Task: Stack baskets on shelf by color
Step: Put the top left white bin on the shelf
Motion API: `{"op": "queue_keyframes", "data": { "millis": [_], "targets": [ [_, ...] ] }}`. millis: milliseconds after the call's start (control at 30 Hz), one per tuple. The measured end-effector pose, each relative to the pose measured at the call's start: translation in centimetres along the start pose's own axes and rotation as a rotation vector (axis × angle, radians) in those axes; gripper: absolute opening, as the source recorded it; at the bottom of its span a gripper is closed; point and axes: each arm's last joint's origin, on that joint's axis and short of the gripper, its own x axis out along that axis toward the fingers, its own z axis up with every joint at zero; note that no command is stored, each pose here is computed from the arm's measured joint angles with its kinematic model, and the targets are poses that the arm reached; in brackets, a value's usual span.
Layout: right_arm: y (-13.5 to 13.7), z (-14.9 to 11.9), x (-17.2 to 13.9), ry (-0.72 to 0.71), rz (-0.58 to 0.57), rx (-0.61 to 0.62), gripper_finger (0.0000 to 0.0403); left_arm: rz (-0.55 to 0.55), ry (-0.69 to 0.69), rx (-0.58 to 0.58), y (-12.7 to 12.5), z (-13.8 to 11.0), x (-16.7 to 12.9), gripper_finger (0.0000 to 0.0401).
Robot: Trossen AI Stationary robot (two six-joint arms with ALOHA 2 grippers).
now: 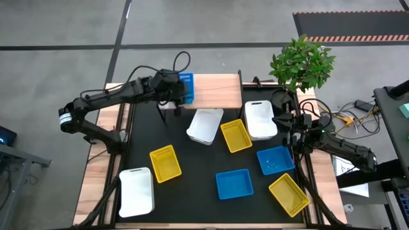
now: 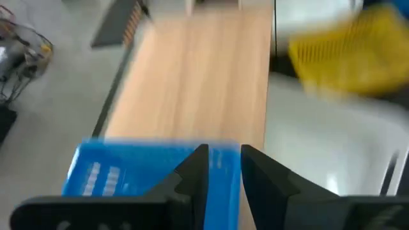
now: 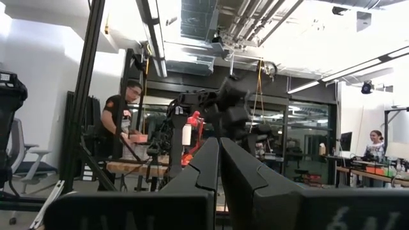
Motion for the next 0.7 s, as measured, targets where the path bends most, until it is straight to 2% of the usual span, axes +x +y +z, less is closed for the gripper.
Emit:
{"op": "queue_keyframes", "data": {
  "millis": [133, 267, 433, 567, 700],
  "targets": [
    [0.0, 0.0, 0.0, -0.001, 0.000, -0.009, 0.0009, -0.011, -0.129, -0.076, -1.4, 1.5, 0.6, 0.0065],
    [0.0, 0.0, 0.0, 0.000, 0.000, -0.019, 0.0009, 0.043, -0.108, -0.127, -2.7, 1.6, 2.5, 0.0046],
    [0.0, 0.0, 0.0, 0.000, 0.000, -0.021, 0.0009, 0.139, -0.073, -0.134, -2.8, 1.6, 4.1, 0.0025],
    [0.0, 0.0, 0.0, 0.001, -0.001, -0.023, 0.0009, 0.062, -0.118, -0.143, -3.7, 2.1, 3.9, 0.0011],
    [0.0, 0.0, 0.0, 0.001, 0.000, -0.041, 0.0009, -0.077, -0.164, -0.148, -6.3, 2.7, 2.8, 0.0001]
  ]
}}
